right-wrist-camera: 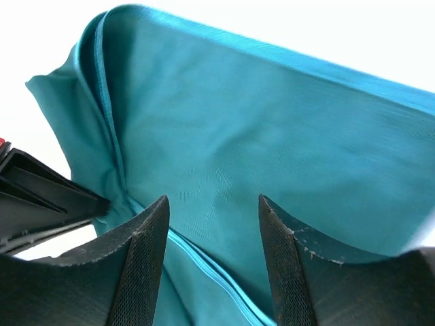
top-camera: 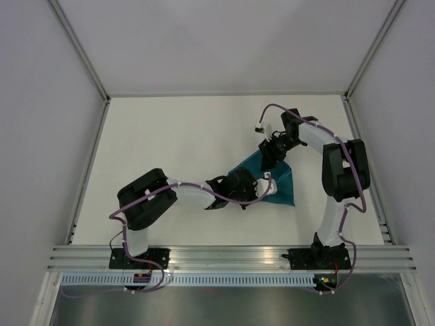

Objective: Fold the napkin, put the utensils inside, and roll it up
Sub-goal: Roll the napkin with the utensil

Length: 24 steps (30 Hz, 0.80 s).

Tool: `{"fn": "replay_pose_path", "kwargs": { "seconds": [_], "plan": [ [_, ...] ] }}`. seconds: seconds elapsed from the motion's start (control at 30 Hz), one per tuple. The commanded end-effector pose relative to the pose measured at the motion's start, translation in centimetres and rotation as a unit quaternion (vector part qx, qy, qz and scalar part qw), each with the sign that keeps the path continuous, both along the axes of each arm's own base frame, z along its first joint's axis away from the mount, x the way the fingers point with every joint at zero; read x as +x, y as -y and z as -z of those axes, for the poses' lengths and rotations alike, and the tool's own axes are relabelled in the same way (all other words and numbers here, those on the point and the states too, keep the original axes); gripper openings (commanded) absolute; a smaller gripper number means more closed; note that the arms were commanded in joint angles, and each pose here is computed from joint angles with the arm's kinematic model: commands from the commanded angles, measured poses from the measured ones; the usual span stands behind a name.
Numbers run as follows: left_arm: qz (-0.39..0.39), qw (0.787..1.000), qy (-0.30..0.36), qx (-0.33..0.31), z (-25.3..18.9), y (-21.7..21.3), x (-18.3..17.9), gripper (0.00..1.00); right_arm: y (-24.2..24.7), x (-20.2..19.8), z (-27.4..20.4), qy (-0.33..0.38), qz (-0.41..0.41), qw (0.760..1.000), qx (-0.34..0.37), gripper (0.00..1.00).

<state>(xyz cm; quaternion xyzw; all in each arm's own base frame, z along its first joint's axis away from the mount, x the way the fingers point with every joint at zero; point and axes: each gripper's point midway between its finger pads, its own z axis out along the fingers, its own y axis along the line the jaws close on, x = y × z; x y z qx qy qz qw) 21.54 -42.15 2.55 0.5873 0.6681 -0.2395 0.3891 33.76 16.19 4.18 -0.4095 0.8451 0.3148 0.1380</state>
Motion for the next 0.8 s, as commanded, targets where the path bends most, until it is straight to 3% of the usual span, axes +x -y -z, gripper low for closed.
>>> {"fn": "replay_pose_path", "kwargs": {
  "seconds": [0.0, 0.13, 0.33, 0.57, 0.77],
  "plan": [
    [-0.005, 0.987, -0.138, 0.079, 4.3, -3.8, -3.0, 0.02, 0.7, 3.2, -4.1, 0.086, 0.052, 0.995, 0.029, 0.61],
    [-0.002, 0.977, -0.201, 0.077, 4.0, -4.0, -2.8, 0.02, 2.4, 4.5, -7.5, 0.151, 0.088, 0.983, 0.048, 0.61],
    [-0.005, 0.957, -0.281, 0.077, 3.4, -3.6, -2.2, 0.02, 4.4, 3.2, -10.3, 0.210, 0.094, 0.971, 0.072, 0.61],
    [-0.005, 0.930, -0.360, 0.079, 2.6, -2.8, -1.3, 0.02, 4.8, -1.0, -10.9, 0.313, 0.038, 0.946, 0.068, 0.64],
    [-0.020, 0.904, -0.420, 0.081, 2.8, -2.5, 0.0, 0.02, 3.9, -4.9, -9.0, 0.346, -0.031, 0.936, 0.046, 0.65]
  ]
}}
